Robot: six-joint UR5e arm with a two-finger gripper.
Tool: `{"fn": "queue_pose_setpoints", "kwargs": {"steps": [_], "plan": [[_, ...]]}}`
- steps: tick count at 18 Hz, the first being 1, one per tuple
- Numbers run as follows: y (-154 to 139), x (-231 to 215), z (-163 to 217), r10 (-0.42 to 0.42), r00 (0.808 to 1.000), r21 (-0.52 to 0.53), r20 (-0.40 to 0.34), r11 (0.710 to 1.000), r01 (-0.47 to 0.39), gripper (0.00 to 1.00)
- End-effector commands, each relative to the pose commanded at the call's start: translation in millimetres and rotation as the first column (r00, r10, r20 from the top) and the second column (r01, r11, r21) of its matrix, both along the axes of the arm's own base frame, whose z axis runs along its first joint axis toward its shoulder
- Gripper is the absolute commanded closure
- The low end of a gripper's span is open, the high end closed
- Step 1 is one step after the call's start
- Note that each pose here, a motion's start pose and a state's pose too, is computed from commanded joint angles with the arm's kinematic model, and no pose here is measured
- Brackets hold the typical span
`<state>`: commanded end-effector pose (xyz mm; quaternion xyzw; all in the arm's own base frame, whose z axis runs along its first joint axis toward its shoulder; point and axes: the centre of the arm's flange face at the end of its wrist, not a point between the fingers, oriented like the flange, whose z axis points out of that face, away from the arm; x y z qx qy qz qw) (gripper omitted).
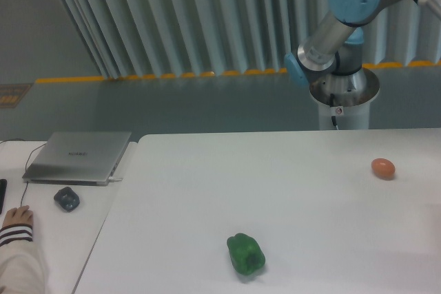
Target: Place the red pepper on the table
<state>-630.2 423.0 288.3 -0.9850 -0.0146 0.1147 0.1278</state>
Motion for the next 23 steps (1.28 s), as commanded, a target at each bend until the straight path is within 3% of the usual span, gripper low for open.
{"fn": "queue_pose_setpoints", "kwargs": {"steps": [12, 16, 20, 21, 23], "plan": [[0, 3, -9, -0.001, 1.000, -0.006, 0.016, 1.000, 0.002, 0.00], [1, 4, -11, 0.002, 1.000, -0.005, 0.020, 1.000, -0.002, 0.24], [3, 7, -10, -0.003, 1.000, -0.004, 0.022, 1.000, 0.003, 0.34], [3, 7, -6, -0.001, 1.000, -0.002, 0.019, 1.000, 0.001, 0.41], [4, 9, -3, -0.002, 1.000, 0.001, 0.020, 1.000, 0.002, 0.41]]}}
